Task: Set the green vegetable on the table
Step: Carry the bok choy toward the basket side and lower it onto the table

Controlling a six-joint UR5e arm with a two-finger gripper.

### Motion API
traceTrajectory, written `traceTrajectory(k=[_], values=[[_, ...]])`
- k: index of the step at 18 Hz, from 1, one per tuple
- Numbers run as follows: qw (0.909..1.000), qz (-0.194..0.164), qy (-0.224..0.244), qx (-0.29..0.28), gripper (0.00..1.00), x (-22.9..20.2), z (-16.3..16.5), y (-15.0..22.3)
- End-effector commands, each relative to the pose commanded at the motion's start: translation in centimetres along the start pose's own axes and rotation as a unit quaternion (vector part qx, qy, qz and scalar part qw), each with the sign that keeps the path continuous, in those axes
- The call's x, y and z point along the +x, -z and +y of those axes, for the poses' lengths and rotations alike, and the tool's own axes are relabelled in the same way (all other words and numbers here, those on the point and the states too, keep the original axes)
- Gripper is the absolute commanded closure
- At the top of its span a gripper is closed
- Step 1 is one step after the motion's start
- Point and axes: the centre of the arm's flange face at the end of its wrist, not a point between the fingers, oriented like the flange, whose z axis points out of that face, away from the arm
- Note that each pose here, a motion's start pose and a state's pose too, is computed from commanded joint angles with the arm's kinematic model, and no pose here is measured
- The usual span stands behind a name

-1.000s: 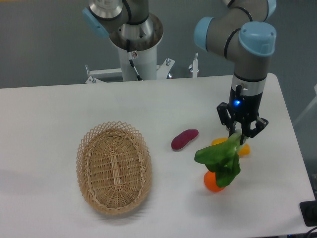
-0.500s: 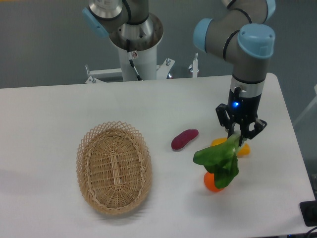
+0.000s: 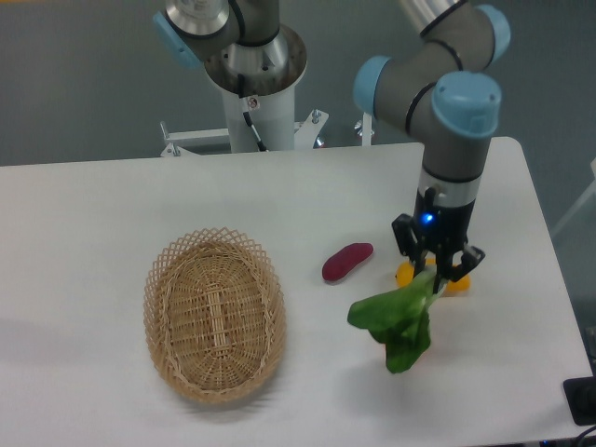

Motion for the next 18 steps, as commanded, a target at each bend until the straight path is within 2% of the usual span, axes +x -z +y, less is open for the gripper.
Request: traceTrajectory(k=[1,4,6,11,18], values=[[0.9998,0.0,0.018,0.003,0.73,0.3,-0.8,-0.7],[0.9995,0.015,0.028,0.003,0.72,0.8,-2.6,-4.5],[0.998,0.033,0.053,-0.003,0.72,1.8,-3.1,-6.9],[0.9936,0.05,0.101,-0.009,0.72,3.7,-4.1,-8.5],[0.993,0.068,0.095,-0.016,0.68,5.8,-4.1,-9.7]])
